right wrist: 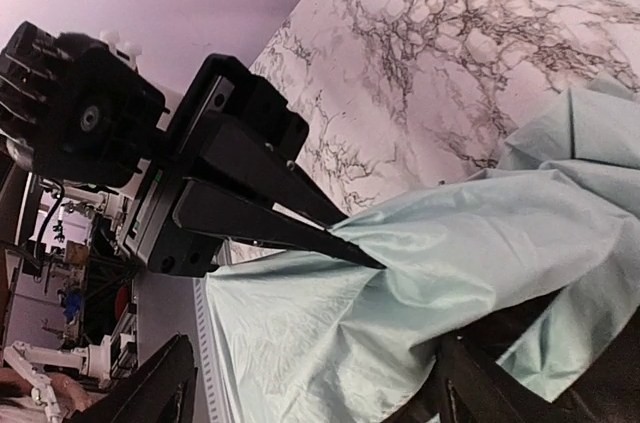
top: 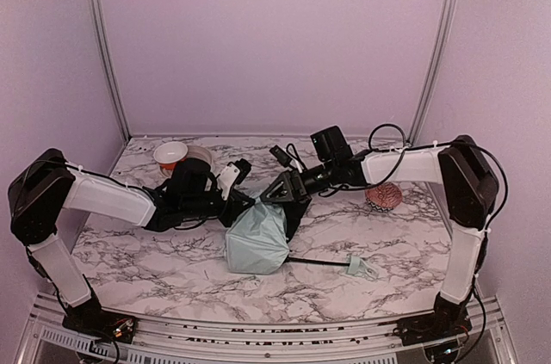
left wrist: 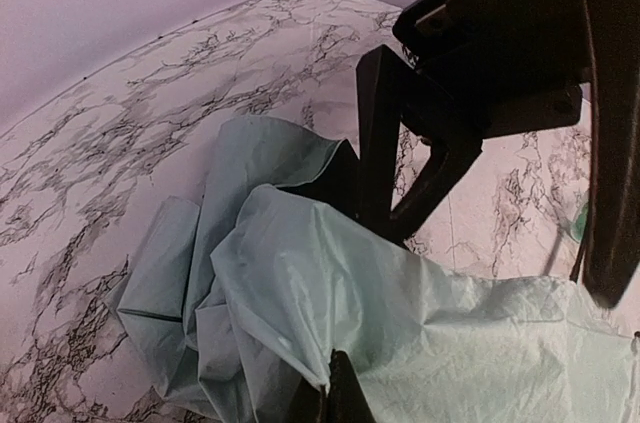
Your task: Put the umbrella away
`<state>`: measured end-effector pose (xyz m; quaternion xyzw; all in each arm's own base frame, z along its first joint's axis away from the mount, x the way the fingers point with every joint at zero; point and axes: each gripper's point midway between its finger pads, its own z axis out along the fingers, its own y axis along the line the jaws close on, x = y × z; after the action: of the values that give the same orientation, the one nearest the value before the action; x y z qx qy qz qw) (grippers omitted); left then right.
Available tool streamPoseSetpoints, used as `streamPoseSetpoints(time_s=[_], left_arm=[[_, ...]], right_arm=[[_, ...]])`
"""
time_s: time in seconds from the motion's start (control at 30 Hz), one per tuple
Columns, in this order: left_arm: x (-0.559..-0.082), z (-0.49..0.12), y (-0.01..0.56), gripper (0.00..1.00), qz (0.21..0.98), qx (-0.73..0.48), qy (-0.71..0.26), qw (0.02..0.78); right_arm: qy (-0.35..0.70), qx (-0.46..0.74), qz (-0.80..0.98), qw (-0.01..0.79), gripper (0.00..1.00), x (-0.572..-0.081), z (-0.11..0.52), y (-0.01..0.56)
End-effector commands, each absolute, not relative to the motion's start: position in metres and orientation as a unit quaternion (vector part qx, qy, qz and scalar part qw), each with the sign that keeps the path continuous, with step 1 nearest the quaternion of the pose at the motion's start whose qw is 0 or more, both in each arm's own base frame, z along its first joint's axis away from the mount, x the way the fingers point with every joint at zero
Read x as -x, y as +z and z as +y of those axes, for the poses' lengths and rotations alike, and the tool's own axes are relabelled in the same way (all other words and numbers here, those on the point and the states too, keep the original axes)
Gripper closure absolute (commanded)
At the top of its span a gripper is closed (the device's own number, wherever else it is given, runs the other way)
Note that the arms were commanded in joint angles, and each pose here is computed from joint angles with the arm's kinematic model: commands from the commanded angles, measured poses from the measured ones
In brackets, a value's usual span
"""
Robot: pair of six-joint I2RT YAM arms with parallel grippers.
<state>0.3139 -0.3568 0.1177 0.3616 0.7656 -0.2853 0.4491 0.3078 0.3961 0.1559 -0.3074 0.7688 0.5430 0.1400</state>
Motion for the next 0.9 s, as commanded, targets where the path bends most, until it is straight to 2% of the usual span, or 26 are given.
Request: streamPoseSetpoints(time_s=[0.0,0.13,0.37,0.47,0.53,0.67,0.73,0.83,0.87], left_arm=[[-0.322,-0.363,0.145,1.0,0.744,-0.352,-0.304,0.479],[-0.321,-0.364,0.148,1.0,0.742,-0.35,-0.311,0.479],[-0.311,-0.359,0.159,1.0,0.724,-0.358,-0.323,0.493],[-0.307,-0.36,0.161,1.0,0.719,-0.362,-0.333,0.491],[-0.307,-0.363,0.16,1.0,0.718,-0.362,-0.34,0.487],[-0.309,-0.366,0.159,1.0,0.725,-0.348,-0.353,0.477],[-0.313,-0.363,0.162,0.99,0.728,-0.338,-0.36,0.476],[-0.329,-0.351,0.174,0.64,0.732,-0.308,-0.375,0.478],[-0.348,-0.335,0.178,0.57,0.74,-0.282,-0.371,0.486]], right_arm=[[0.548,0.308,0.77,0.111,0.21,-0.293,0.404,0.14],[0.55,0.326,0.762,0.099,0.3,-0.282,0.418,0.136],[0.499,0.315,0.8,0.108,0.22,-0.291,0.404,0.114],[0.494,0.314,0.805,0.097,0.24,-0.288,0.399,0.106],[0.524,0.327,0.781,0.092,0.42,-0.278,0.408,0.117],[0.564,0.366,0.733,0.105,0.88,-0.263,0.429,0.145],[0.568,0.376,0.723,0.114,1.0,-0.26,0.429,0.152],[0.568,0.387,0.718,0.113,1.0,-0.251,0.423,0.153],[0.567,0.391,0.717,0.108,1.0,-0.245,0.421,0.151]])
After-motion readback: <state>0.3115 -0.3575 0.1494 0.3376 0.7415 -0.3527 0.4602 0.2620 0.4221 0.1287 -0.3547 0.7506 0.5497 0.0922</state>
